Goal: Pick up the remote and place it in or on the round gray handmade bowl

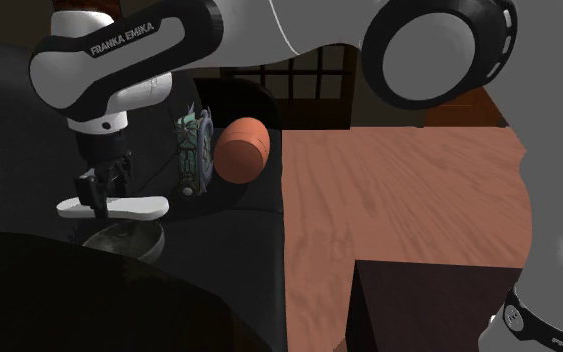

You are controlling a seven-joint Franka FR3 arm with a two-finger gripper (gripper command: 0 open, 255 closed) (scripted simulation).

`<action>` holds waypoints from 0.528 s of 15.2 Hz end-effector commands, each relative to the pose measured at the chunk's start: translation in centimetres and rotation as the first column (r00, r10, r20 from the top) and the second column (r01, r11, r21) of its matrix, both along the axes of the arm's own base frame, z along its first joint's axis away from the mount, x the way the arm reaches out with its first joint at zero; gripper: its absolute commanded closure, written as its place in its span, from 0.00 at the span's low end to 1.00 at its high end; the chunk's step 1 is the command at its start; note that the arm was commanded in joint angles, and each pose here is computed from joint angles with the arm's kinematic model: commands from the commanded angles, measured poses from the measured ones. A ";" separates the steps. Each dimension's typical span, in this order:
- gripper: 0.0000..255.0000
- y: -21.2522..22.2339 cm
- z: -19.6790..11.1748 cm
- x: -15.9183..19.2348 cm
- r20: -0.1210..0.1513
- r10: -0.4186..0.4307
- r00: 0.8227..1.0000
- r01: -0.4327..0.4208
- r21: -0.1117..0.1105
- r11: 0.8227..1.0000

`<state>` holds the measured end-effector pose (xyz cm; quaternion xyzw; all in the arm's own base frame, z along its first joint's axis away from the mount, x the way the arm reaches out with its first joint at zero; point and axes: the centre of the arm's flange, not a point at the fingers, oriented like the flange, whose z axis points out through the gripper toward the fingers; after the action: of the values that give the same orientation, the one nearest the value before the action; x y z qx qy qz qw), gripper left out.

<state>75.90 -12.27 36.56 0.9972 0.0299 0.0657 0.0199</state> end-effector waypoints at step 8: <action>1.00 0.0 -4.7 -0.1 0.001 0.000 1.000 0.000 0.000 1.000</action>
<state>75.81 -12.29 32.43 0.9972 0.0298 0.0655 0.0198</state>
